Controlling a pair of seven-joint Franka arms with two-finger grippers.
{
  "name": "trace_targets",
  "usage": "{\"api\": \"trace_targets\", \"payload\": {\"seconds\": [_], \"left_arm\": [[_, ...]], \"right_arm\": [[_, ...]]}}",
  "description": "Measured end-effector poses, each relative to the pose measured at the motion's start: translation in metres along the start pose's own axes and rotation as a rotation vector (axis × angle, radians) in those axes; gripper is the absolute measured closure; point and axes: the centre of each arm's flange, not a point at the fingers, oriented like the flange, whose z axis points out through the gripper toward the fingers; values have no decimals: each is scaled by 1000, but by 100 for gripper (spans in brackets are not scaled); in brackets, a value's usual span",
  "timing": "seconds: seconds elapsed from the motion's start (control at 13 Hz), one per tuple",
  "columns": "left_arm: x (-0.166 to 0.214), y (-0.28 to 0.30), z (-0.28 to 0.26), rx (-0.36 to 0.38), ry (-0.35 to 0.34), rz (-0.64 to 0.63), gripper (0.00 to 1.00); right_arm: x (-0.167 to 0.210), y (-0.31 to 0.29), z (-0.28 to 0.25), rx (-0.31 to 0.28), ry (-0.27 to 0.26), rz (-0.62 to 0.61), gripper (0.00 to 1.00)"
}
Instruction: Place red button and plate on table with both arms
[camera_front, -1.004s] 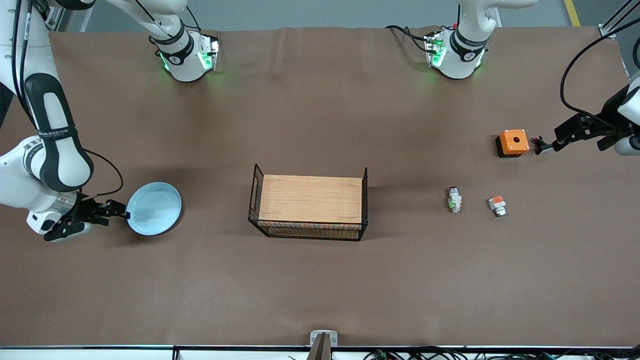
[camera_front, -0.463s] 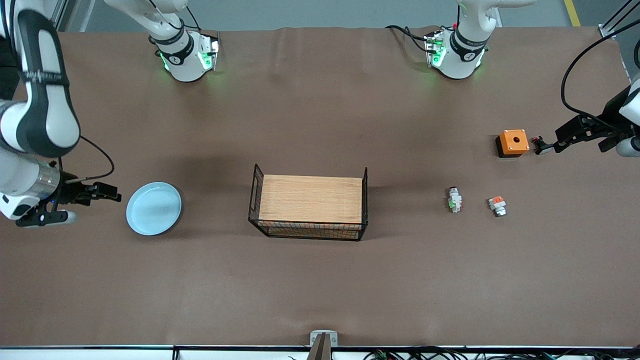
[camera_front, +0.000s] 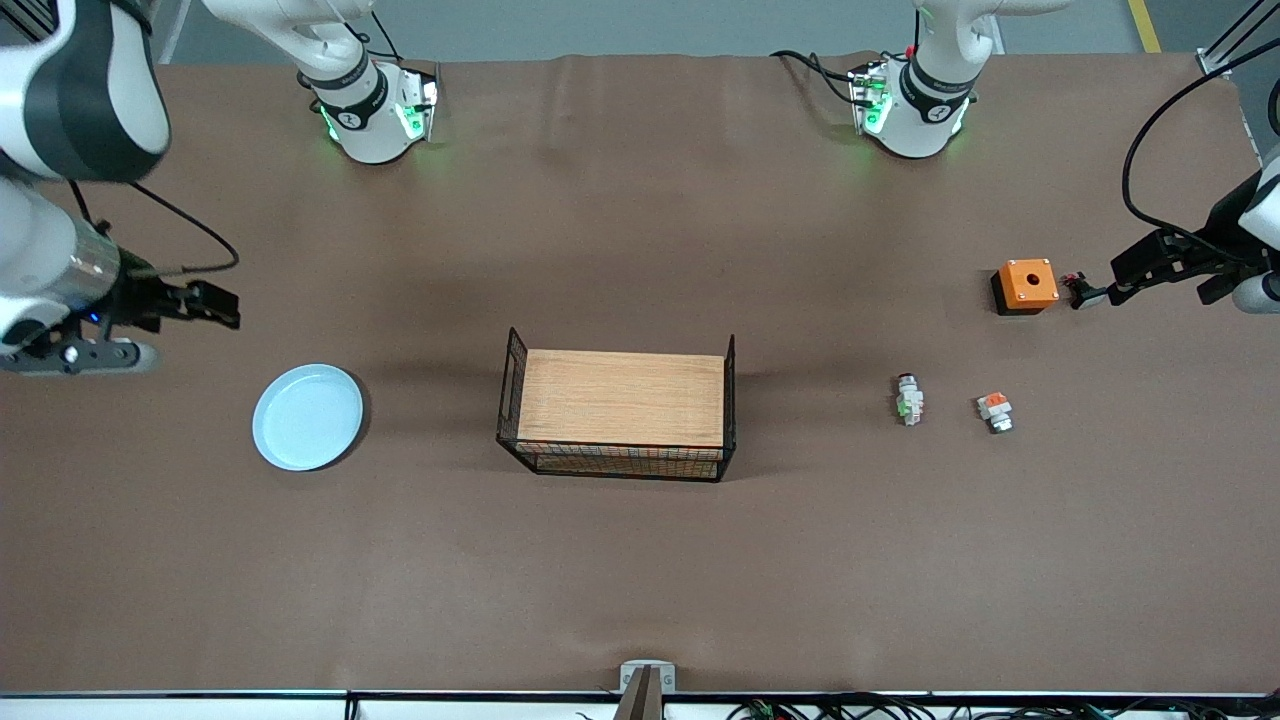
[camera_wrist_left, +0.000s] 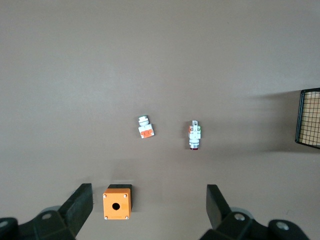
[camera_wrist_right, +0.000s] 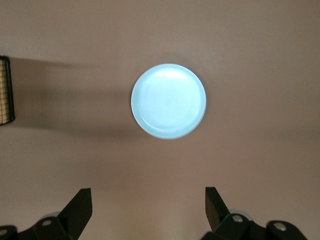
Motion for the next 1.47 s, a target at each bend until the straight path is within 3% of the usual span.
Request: {"api": "trace_targets", "payload": {"seconds": [0.23,0.62,0.93,1.47], "left_arm": [[1,1,-14,0,24,2,0],[1,16,-26,-3,36,-12,0],[2,20,-32,-4,48,-10,0],[2,20,-33,-4,49,-11,0]], "right_arm": [[-16,12,-53,-3,18,22,0],[-4,15,-37,-9,-9,28,0],[-9,20,-88,-13,89,40,0],[-39,23,-86,-4,-94,54,0]]}}
